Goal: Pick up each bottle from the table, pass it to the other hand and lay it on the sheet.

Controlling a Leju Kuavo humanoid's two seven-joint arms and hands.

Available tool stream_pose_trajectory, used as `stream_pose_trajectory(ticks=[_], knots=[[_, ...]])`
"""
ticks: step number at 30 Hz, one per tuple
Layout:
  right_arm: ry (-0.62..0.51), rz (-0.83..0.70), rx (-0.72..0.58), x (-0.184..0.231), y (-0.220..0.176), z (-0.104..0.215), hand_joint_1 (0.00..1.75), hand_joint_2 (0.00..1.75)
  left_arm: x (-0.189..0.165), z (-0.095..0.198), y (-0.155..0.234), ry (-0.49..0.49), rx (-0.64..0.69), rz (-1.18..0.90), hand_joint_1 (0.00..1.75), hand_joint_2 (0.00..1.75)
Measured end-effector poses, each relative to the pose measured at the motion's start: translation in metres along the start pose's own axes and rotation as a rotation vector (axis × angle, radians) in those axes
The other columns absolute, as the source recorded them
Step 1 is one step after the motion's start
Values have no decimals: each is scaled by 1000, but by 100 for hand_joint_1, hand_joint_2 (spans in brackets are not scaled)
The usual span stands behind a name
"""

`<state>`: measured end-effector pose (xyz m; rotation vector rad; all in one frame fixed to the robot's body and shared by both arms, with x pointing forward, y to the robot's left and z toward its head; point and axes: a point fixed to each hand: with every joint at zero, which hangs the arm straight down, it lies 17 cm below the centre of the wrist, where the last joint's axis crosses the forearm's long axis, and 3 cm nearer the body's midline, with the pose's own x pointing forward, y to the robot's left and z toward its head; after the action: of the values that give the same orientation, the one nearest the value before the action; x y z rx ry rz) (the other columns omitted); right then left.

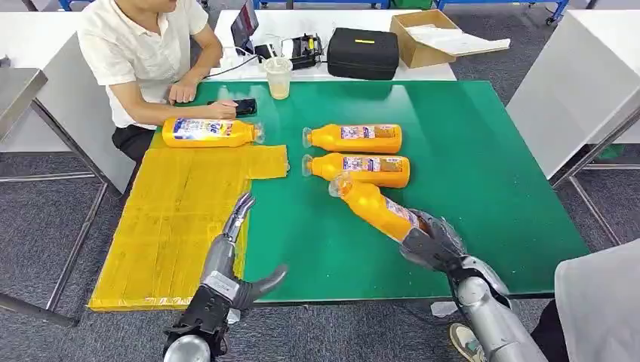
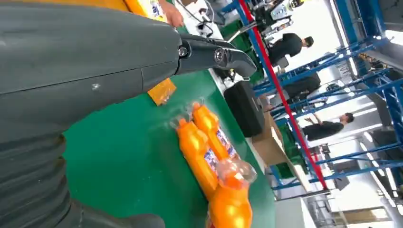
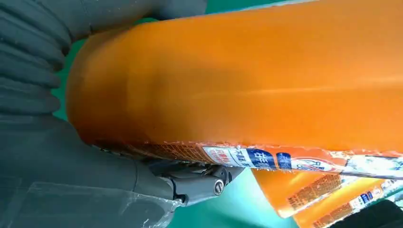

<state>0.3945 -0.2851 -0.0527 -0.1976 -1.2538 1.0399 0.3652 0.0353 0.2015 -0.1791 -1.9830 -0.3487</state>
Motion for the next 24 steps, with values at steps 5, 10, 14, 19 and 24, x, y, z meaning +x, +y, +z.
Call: stream_pose_trajectory(ticks=[5,10,14,19,24], knots=[[-207,-218,-21,57,17,11,175,175,-18,3,-20,127,-65,339,0,175],[-400,-320,-39,139,30,-3,175,175,-49,18,-47,230,-96,654,0,175],[-494,-319,-26,193,38,-15,175,175,-59,22,-59,264,-117,691,0,175],[-575,-276,10,238,53,-24,175,175,-60,20,-71,279,-158,702,0,175],[-624,-216,33,271,67,-32,175,175,-53,10,-69,250,-167,702,0,175]])
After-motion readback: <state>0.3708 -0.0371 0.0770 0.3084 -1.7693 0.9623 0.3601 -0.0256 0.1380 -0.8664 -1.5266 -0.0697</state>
